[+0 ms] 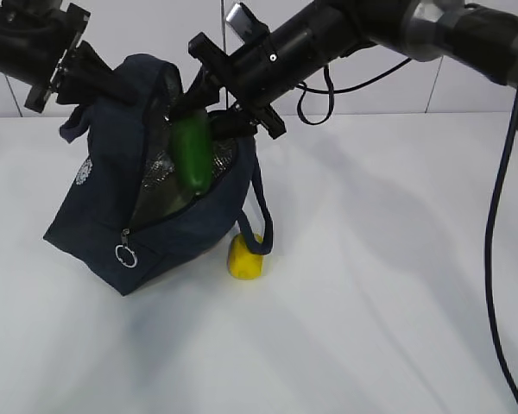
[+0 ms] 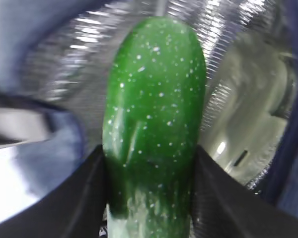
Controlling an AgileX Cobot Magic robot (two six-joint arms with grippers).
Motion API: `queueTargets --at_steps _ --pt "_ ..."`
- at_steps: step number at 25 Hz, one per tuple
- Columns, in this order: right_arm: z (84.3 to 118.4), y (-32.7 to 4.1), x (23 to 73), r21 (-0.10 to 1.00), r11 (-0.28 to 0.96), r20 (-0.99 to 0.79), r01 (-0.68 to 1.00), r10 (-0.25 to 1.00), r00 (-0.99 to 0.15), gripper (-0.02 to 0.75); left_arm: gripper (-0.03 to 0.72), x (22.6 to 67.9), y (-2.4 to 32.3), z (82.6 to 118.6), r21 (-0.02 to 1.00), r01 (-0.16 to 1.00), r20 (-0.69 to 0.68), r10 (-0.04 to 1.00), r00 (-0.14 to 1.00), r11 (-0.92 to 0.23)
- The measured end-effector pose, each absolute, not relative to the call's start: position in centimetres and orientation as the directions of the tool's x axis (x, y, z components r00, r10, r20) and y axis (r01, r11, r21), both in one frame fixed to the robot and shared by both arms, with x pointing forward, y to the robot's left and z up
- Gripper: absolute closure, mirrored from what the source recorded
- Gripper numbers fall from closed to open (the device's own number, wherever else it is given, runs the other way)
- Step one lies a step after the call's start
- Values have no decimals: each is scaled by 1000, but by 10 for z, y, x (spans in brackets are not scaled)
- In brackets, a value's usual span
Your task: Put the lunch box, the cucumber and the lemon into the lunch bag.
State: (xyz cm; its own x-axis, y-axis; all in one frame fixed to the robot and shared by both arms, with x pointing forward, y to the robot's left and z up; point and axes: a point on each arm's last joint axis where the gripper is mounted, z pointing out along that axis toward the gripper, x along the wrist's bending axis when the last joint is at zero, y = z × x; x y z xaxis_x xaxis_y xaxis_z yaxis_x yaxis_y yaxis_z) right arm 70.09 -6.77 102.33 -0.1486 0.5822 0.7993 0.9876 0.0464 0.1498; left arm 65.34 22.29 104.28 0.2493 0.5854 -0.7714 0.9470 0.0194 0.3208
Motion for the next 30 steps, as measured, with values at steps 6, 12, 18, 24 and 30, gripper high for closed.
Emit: queueTargets --at_steps 6,12,18,24,30 --pt "1022 -67 701 147 46 800 988 581 -146 244 703 653 222 1043 322 947 -772 584 251 19" --pt "1022 -67 701 147 45 800 988 581 -146 185 703 653 222 1043 323 946 -772 584 252 18" --pt "1027 -64 700 129 34 838 991 531 -127 180 703 653 223 1041 322 947 -760 598 254 7" --pt "1028 -64 700 137 39 843 990 520 -137 179 703 653 235 1034 280 960 -722 661 203 10" --pt "1028 -66 702 142 35 844 989 518 -140 179 703 657 257 1025 247 968 -703 696 146 47"
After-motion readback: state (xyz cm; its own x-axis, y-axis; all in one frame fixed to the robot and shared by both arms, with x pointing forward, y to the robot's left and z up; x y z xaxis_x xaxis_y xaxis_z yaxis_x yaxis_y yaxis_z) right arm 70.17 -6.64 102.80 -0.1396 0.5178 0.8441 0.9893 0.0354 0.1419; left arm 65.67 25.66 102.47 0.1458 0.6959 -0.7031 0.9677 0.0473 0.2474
